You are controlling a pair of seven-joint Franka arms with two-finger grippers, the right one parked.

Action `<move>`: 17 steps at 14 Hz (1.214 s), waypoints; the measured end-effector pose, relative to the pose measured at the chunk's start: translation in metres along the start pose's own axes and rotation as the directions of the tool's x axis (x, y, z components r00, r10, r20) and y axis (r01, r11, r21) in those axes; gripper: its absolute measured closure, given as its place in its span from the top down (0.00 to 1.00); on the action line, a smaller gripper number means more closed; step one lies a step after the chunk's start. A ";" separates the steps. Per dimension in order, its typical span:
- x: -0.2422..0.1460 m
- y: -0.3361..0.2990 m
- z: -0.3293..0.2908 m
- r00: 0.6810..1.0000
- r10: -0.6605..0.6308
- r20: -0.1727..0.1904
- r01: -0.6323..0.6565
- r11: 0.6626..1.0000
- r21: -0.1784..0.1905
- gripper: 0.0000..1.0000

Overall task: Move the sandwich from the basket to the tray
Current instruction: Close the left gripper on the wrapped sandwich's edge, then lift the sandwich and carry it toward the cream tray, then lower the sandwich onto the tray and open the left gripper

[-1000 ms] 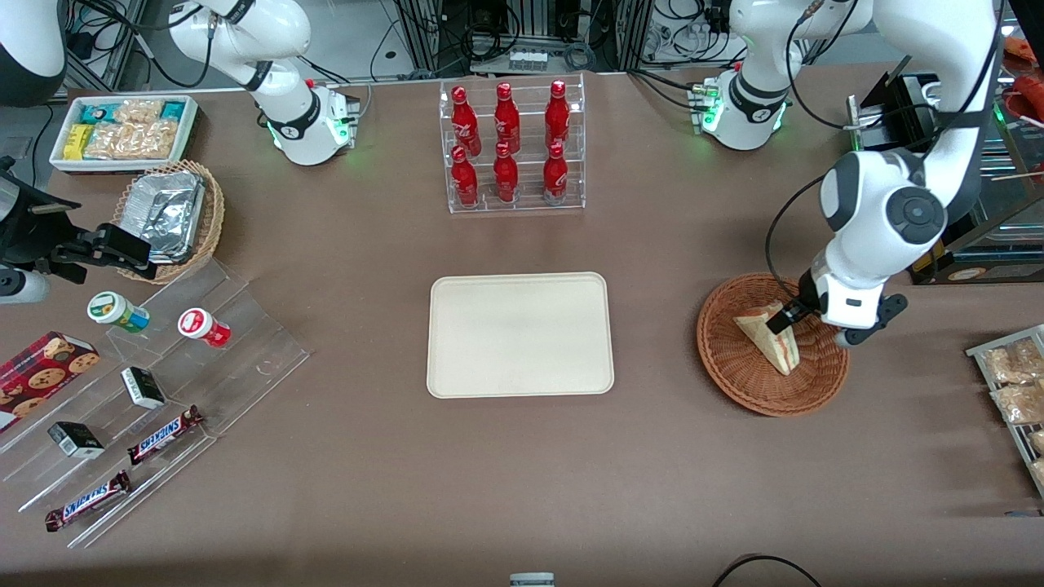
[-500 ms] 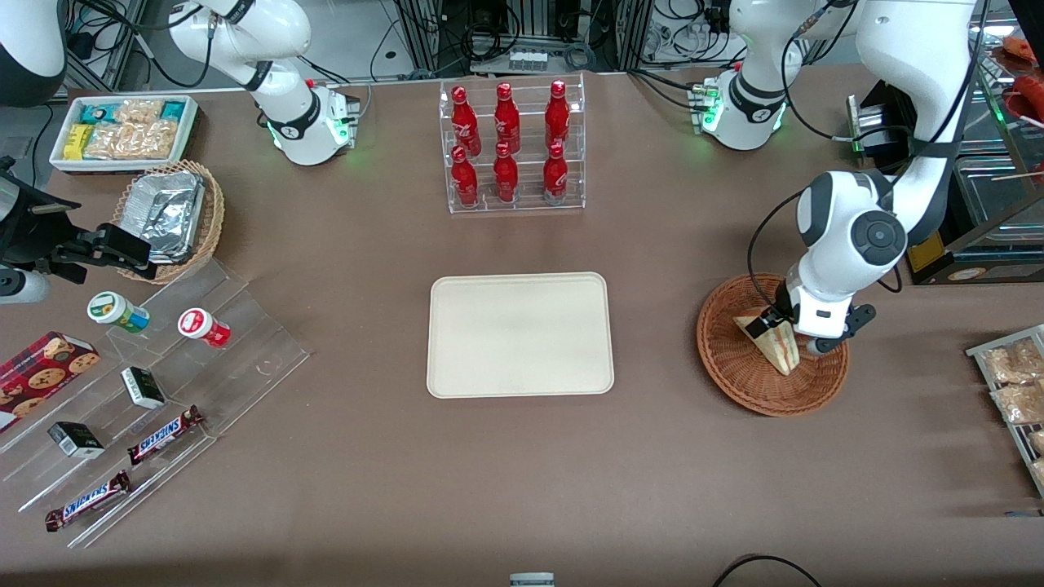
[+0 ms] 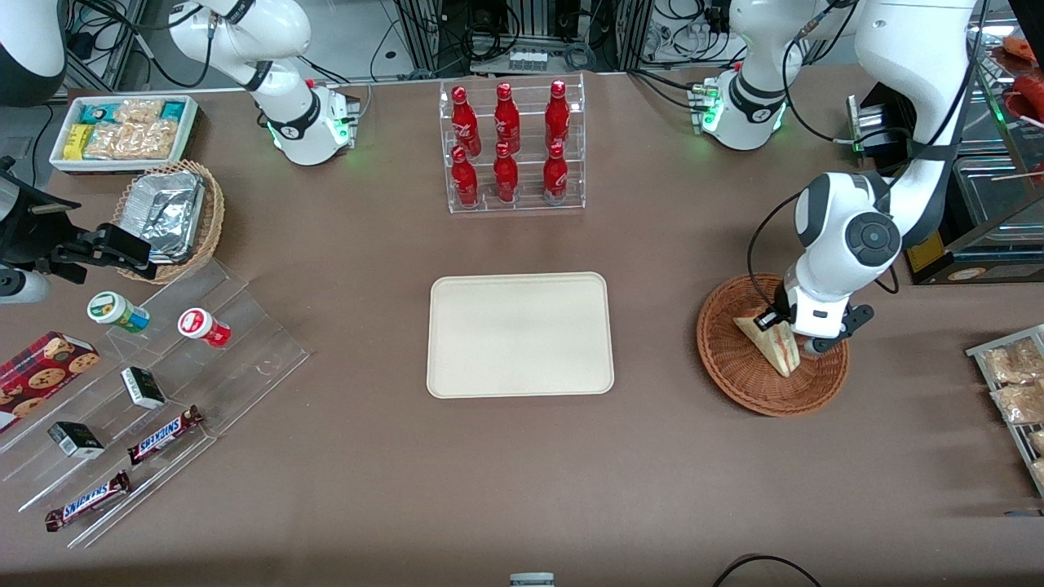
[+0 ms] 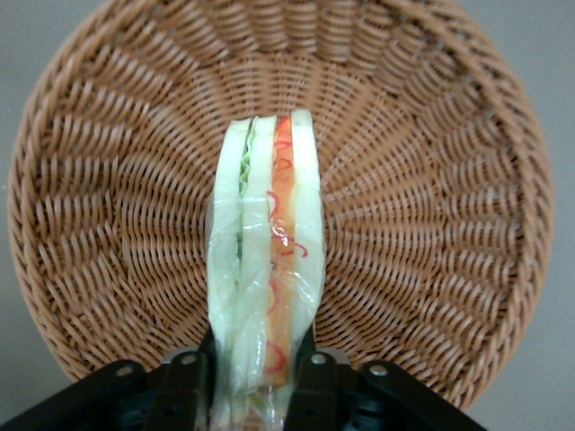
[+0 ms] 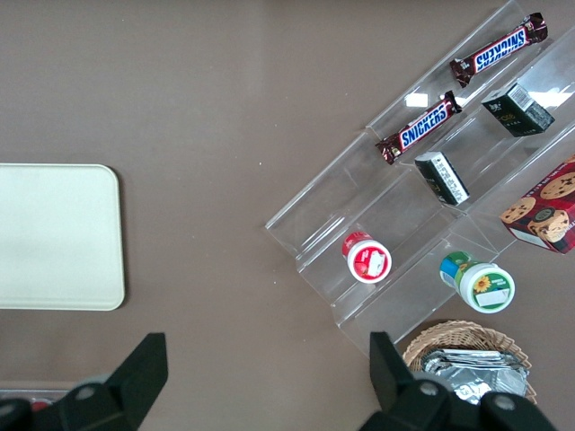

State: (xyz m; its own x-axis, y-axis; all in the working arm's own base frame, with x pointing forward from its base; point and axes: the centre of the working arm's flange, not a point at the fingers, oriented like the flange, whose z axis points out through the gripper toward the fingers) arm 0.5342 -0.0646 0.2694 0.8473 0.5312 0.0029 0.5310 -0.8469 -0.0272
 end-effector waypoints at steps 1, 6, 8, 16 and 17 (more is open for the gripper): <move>0.000 0.001 -0.011 1.000 0.014 0.000 -0.014 1.000 0.017 0.28; -0.043 0.087 -0.134 0.988 0.149 0.048 -0.153 0.984 0.092 0.15; -0.088 0.144 -0.166 0.977 0.210 0.036 -0.212 0.976 0.049 0.15; -0.263 0.334 -0.075 0.908 0.415 0.056 -0.417 0.908 0.027 0.15; -0.275 0.348 -0.059 0.900 0.434 0.050 -0.435 0.901 0.012 0.15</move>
State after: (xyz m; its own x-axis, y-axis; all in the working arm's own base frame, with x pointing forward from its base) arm 0.4863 -0.5067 0.3181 0.9919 0.1120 -0.0594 0.1098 -0.9932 -0.0380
